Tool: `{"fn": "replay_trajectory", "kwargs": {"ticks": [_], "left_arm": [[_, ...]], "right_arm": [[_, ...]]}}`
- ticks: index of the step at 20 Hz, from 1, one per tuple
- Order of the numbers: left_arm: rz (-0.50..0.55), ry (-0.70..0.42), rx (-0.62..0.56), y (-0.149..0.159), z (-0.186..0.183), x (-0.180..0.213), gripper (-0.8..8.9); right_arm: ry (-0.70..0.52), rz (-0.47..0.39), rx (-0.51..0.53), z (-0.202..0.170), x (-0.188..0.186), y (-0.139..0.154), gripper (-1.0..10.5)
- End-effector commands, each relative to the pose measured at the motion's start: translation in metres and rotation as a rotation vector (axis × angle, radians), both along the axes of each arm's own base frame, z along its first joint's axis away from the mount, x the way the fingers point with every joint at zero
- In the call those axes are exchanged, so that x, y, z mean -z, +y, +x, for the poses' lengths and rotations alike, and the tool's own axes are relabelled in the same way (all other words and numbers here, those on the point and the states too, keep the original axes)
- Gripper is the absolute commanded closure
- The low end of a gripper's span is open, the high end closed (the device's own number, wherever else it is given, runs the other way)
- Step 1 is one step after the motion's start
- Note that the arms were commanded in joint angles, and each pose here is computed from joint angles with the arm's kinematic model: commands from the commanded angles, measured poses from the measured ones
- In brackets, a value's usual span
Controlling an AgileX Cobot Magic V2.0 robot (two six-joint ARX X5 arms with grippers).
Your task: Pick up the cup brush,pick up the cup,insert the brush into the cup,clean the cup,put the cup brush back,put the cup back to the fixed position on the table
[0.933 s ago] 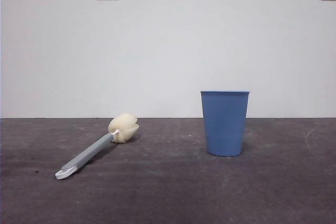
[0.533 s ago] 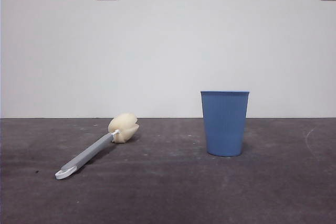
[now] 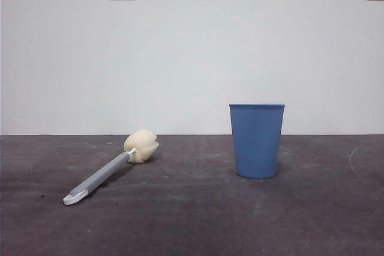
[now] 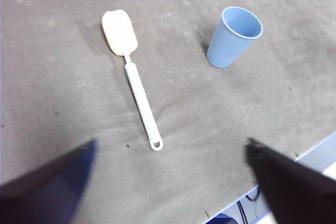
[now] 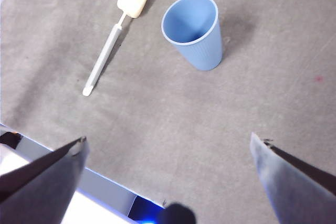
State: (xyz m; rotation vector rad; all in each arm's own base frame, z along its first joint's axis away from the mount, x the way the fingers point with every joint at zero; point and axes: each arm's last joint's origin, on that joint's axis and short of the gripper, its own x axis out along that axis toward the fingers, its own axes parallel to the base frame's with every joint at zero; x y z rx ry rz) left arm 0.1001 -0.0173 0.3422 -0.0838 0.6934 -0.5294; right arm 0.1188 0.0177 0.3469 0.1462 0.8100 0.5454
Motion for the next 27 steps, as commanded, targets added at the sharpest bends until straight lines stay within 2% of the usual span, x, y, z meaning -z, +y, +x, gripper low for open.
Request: {"fn": "replay_trajectory", "kwargs": {"ticks": [1,6,12,18,23,27], "left_arm": [[-0.01,0.021,0.02,-0.003,0.01,0.001,2.48],[0.0,0.084,0.073,-0.02,0.039,0.009,2.48],[0.14,0.171,0.092,-0.074,0.088,0.039,2.48],[0.347,0.281,-0.013,-0.122,0.132,0.099,2.48],[0.363,0.386,-0.061,-0.136,0.156,0.143,2.48],[0.386,0.434,-0.108,-0.139,0.162,0.161,2.48]], "right_arm": [[0.002,0.007,0.003,0.004,0.0,0.0,3.8],[-0.016,0.007,0.004,0.005,-0.001,0.0,3.8],[-0.018,0.006,0.004,0.005,-0.001,0.0,3.8],[-0.012,0.013,0.012,0.005,-0.001,0.0,3.8],[-0.014,0.018,0.017,0.006,-0.001,0.0,3.8],[-0.015,0.016,0.018,0.006,-0.001,0.0,3.8]]}}
